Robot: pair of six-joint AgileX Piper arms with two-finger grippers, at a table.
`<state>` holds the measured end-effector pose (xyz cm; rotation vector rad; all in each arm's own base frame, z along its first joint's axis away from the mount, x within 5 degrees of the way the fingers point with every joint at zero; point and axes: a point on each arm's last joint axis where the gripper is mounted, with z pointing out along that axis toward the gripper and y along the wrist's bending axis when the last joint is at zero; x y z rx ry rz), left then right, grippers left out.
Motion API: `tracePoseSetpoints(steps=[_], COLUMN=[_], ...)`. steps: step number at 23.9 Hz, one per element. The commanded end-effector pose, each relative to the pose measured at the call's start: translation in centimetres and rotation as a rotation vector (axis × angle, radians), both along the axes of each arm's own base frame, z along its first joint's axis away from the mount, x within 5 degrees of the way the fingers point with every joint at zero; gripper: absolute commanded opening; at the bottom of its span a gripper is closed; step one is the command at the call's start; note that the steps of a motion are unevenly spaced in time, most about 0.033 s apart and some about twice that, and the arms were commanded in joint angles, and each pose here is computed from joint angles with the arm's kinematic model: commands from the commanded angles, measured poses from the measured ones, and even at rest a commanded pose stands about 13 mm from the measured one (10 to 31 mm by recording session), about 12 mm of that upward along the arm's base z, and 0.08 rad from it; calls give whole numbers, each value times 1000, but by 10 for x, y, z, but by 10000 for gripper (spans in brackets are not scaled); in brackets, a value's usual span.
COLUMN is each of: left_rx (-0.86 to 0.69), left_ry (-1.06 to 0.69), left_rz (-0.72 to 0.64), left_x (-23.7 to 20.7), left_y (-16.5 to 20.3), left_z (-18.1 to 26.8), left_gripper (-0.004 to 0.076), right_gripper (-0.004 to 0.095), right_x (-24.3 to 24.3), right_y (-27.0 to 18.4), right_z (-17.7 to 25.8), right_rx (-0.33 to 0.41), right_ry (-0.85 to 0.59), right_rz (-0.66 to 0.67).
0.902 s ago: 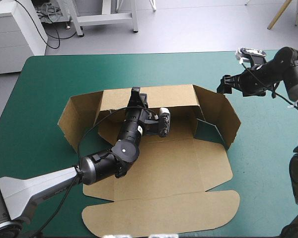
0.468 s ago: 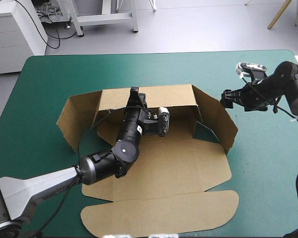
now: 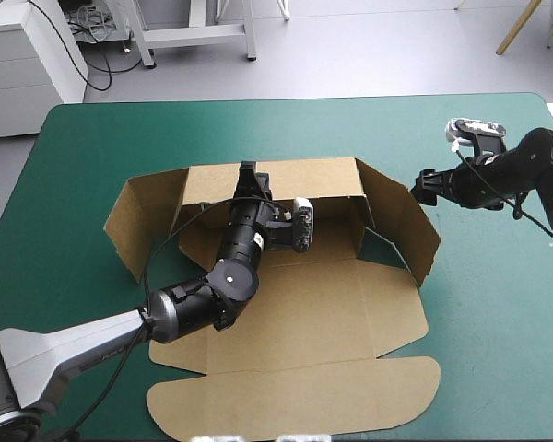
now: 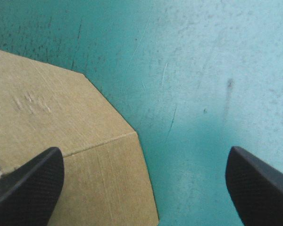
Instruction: Fold the box
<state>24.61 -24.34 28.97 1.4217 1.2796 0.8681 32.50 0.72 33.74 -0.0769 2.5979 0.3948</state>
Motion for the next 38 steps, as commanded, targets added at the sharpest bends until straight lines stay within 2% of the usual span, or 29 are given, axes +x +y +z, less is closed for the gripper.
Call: tracePoseSetpoints(steps=[1, 7, 12, 14, 18, 22, 28, 34, 36, 38], left_rx=[-26, -34, -34, -35, -35, -35, -35, -35, -35, -35], left_ry=[-131, -137, -137, -135, -133, -134, -134, -133, -133, -133], left_rz=[9, 10, 10, 11, 7, 9, 9, 7, 7, 7], left_x=[0, 0, 0, 0, 0, 0, 0, 0, 0, 0], left_y=[4, 3, 3, 3, 3, 3, 3, 3, 3, 3], left_z=[31, 34, 34, 34, 34, 34, 34, 34, 34, 34], left_gripper=[-10, -10, -10, -10, -10, -10, -10, -10, -10, -10], right_gripper=[846, 846, 846, 846, 844, 823, 823, 818, 758, 528], right_x=[-1, 4, -3, -14, -43, -54, -58, -65, -67, -67], right_y=[0, 1, 1, 2, 13, 52, 98, 121, 127, 133], right_z=[34, 38, 23, 16, 13, -9, -25, -29, -28, -24], right_rx=[22, 23, 13, 24, 66, 30, -45, -26, -13, -3], right_ry=[-139, -100, -79, -121, -220, -261, -449, -541, -569, -619], right_rz=[-29, 3, 15, 5, 86, 201, 278, 296, 293, 290])
